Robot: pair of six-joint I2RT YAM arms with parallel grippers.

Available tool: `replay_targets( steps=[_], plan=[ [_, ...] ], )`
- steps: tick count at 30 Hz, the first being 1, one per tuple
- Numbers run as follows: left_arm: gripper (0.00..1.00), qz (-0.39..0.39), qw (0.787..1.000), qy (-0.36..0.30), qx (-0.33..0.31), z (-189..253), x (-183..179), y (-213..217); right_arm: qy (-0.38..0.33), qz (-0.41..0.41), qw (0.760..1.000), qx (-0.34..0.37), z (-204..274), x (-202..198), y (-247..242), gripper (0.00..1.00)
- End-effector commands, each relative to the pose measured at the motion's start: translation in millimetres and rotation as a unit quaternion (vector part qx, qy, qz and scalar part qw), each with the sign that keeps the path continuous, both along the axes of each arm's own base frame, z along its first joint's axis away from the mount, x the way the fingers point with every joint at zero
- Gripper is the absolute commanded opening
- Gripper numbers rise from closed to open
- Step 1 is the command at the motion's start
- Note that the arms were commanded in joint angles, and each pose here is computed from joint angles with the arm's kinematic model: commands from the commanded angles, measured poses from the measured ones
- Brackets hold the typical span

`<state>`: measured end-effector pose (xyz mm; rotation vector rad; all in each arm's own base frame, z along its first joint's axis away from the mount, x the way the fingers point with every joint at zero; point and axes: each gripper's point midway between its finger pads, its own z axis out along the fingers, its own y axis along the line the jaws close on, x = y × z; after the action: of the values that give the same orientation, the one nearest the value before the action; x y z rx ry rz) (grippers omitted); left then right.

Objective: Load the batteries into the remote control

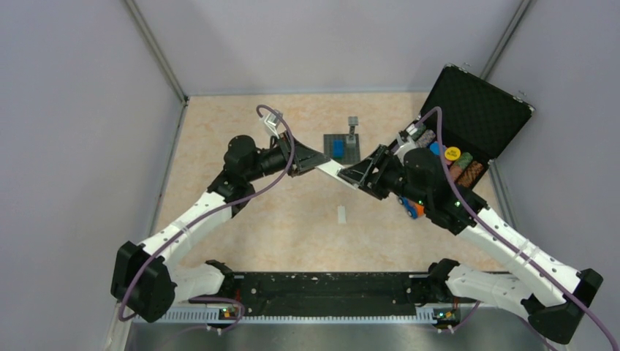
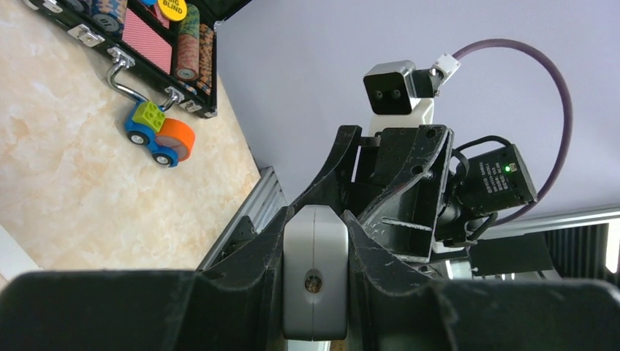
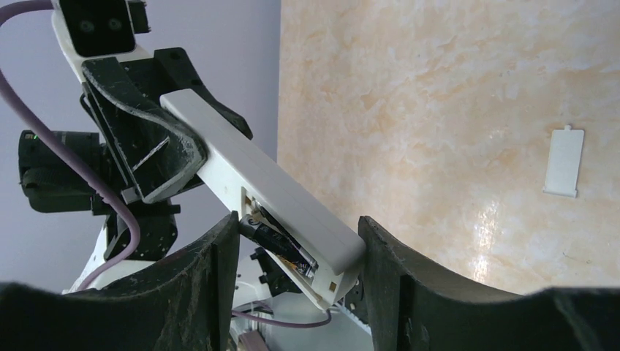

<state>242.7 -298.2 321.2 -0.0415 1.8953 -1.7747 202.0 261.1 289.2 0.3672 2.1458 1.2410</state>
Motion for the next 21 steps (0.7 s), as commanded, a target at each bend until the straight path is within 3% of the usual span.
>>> replay_targets(
  steps=[1,9,21],
  plan=[
    [0.00,-0.029,0.997,-0.032,-0.070,51.6,-7.5,-0.3,-0.032,0.061,0.998,0.013,14.0,-13.2,10.9,0.45],
    [0.00,-0.035,0.994,-0.043,-0.090,65.2,-9.6,1.3,-0.025,0.094,0.995,0.005,6.4,-18.6,19.4,0.46],
    [0.00,-0.018,0.994,-0.052,-0.091,72.5,-6.1,15.0,-0.009,0.082,0.997,0.012,-1.4,-22.1,9.9,0.41]
  ],
)
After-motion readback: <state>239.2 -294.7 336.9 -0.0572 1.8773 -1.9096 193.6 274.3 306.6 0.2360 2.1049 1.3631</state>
